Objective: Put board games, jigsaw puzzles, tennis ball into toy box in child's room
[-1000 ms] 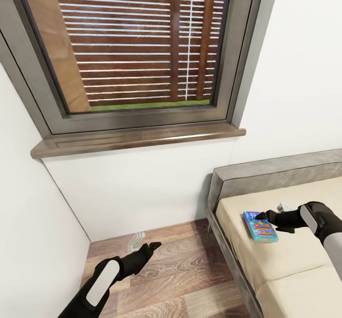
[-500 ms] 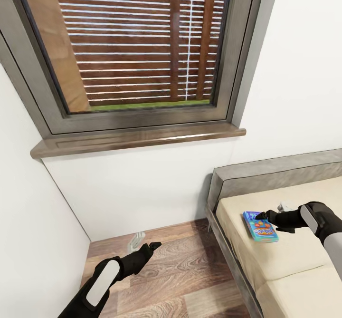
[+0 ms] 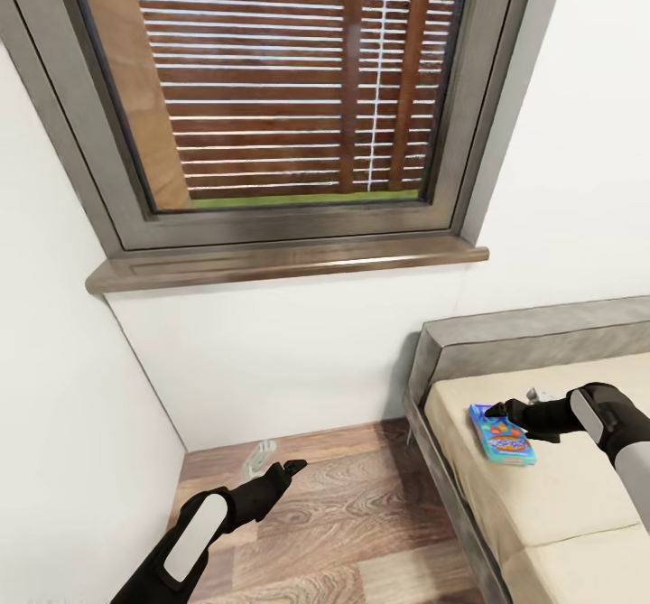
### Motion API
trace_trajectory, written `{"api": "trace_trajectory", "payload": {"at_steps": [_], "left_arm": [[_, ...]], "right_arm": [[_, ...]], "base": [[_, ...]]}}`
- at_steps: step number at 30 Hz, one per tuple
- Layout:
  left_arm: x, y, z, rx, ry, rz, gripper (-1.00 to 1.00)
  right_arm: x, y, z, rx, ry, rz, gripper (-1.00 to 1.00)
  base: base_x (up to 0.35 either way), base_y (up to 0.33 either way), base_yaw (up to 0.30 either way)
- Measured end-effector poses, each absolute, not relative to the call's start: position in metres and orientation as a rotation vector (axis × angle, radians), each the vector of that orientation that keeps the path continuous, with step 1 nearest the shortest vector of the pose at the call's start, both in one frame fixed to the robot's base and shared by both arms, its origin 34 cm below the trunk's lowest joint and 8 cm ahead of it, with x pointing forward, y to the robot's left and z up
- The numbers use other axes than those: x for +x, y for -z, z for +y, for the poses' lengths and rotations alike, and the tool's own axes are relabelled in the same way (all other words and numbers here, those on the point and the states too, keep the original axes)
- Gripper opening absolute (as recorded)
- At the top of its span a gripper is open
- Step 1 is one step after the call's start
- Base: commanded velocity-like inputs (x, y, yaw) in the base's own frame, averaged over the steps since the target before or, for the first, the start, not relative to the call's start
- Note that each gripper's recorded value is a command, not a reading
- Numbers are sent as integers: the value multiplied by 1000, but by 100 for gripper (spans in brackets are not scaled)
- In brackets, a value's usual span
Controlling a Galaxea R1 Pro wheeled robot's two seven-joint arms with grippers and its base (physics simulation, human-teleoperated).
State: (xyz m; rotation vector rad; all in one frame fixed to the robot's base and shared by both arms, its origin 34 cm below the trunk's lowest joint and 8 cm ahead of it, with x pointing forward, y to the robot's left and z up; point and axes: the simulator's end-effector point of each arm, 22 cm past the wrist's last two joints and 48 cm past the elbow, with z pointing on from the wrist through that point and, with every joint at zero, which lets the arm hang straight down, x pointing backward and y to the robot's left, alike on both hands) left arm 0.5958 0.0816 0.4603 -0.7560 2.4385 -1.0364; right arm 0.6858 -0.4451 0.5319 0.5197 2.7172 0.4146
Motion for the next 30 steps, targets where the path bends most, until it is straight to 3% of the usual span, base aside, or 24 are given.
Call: {"api": "trace_trajectory", "payload": {"at_steps": [30], "left_arm": [[596, -460, 82, -756, 1032, 2438, 100]], "right_arm": [[686, -532, -444, 520, -416, 2719, 100]], "base": [[0, 0, 16]]}}
